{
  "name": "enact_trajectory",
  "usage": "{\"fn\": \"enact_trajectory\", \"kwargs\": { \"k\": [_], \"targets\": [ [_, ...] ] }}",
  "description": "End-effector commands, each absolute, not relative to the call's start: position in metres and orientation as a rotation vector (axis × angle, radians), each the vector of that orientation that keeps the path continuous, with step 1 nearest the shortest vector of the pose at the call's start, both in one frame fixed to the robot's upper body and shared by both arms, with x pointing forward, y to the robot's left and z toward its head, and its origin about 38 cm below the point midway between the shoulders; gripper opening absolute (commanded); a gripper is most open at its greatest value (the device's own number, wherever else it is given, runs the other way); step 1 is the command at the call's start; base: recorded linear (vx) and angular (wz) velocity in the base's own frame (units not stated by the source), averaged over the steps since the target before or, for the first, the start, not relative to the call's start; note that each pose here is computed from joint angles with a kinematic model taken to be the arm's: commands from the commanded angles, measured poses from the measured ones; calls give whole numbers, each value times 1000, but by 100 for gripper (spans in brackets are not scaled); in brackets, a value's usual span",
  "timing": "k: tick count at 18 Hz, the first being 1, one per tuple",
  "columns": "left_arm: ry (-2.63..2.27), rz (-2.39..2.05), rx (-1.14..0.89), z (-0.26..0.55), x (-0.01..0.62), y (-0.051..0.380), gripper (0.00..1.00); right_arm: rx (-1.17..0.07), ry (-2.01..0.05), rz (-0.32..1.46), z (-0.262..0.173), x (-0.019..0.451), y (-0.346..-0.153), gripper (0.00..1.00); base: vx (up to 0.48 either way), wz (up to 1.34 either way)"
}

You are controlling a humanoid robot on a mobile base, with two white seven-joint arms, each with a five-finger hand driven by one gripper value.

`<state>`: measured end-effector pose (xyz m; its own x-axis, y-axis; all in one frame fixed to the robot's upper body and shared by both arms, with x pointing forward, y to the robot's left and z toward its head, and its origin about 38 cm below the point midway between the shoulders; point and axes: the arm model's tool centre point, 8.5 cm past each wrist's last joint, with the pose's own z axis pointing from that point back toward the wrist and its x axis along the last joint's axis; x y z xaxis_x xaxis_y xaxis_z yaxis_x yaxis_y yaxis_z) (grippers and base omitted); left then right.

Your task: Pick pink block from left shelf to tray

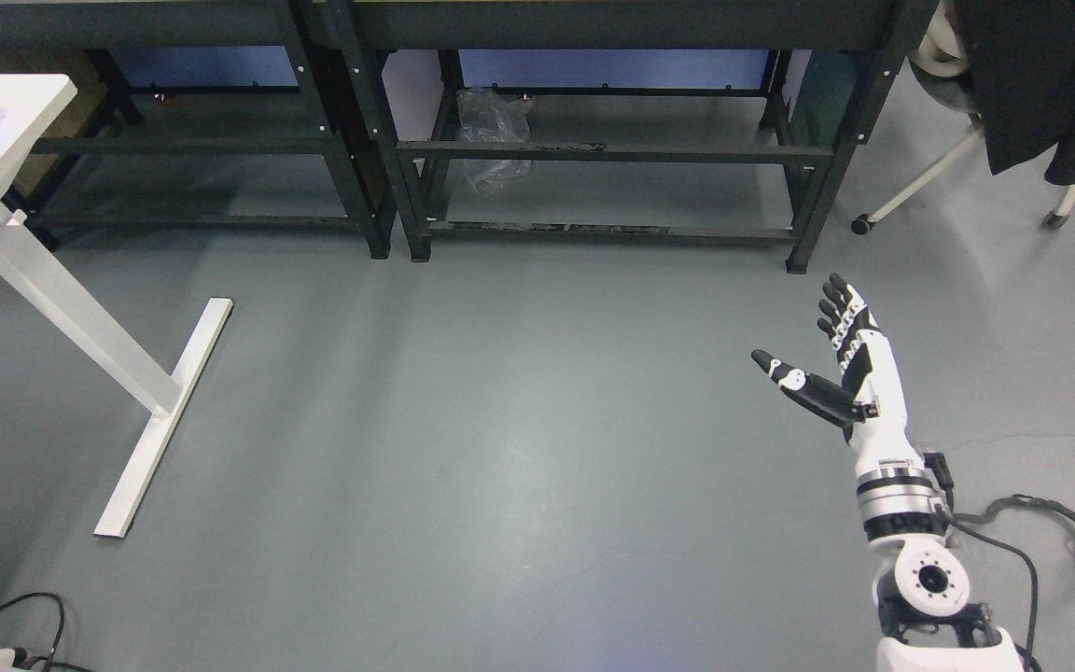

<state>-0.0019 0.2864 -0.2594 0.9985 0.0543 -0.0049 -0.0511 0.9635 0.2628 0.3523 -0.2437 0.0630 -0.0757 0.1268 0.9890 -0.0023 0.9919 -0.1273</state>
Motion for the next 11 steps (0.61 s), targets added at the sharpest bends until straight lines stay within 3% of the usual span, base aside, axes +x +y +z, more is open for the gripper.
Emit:
{"fn": "enact_trajectory", "kwargs": {
  "k": [1, 9, 11],
  "targets": [
    [-37, 56, 281, -258, 24, 297, 100, -133, -1643, 101, 65, 352, -259, 100, 29, 0],
    [-37, 56, 281, -258, 24, 297, 100, -129, -1663, 107, 68, 354, -258, 100, 57, -1],
    [-37, 56, 281, -258, 24, 297, 100, -202, -1663, 187, 70, 354, -256, 99, 78, -30]
  ]
}}
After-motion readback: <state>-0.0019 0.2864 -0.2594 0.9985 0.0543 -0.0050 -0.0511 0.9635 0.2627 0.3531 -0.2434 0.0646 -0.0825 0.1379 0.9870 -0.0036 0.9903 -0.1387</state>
